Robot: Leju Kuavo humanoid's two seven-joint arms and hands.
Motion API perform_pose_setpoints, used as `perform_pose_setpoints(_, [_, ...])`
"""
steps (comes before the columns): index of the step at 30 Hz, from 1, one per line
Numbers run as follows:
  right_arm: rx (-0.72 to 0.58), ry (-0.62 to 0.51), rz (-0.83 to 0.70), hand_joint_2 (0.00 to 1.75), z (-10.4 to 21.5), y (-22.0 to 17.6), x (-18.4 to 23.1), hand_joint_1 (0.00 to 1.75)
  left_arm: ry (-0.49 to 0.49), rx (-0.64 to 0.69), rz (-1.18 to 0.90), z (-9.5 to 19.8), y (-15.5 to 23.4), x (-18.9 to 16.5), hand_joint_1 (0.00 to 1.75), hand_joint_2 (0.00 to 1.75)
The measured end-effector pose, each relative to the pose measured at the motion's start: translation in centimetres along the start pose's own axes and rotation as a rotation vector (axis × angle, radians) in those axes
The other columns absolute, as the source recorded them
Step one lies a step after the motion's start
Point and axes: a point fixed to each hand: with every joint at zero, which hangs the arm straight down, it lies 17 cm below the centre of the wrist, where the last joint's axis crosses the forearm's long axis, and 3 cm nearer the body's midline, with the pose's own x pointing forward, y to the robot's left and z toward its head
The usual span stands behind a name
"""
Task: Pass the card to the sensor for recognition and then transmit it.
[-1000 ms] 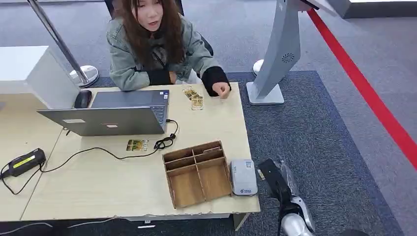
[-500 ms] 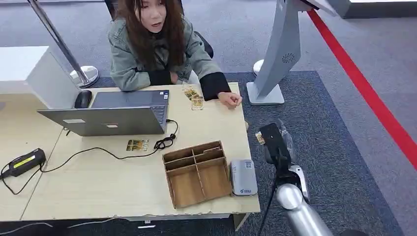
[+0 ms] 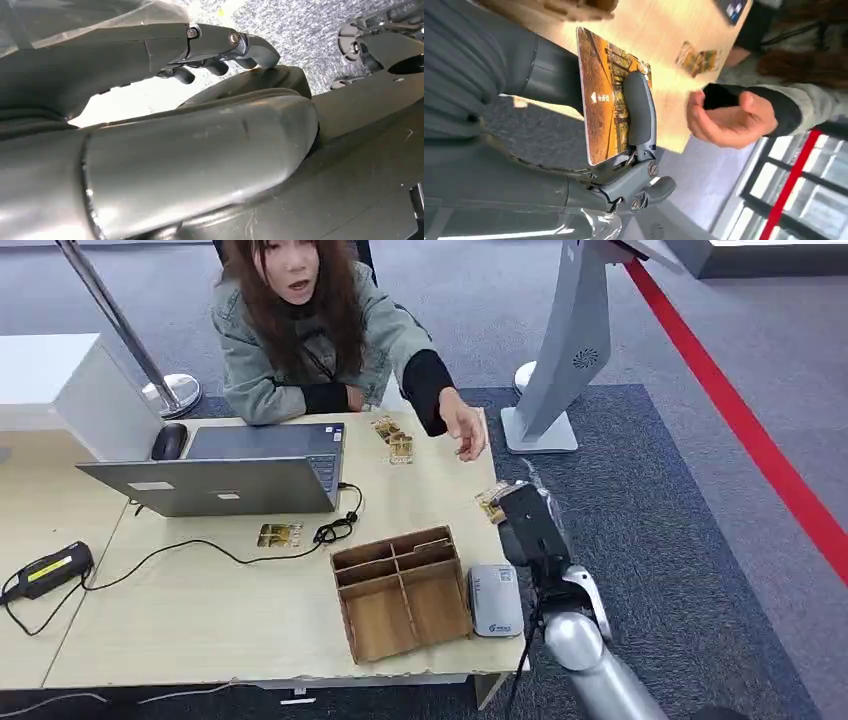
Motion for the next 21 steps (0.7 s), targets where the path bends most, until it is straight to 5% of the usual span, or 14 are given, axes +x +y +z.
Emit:
perform_pose_setpoints(13, [0.043,-0.281,0.094,1.75,-3.8,3.8,13.9,1.75,0.000,-0.014,-0.026,0.0,-0.2,0.1,0.00,0.00])
perform_pose_setpoints(21, [0.102,-0.343,0.121,1.75,-4.5,7.9,18.1,1.75,0.001,-0.016,-0.038,0.0,-0.2,0.1,0.00,0.00])
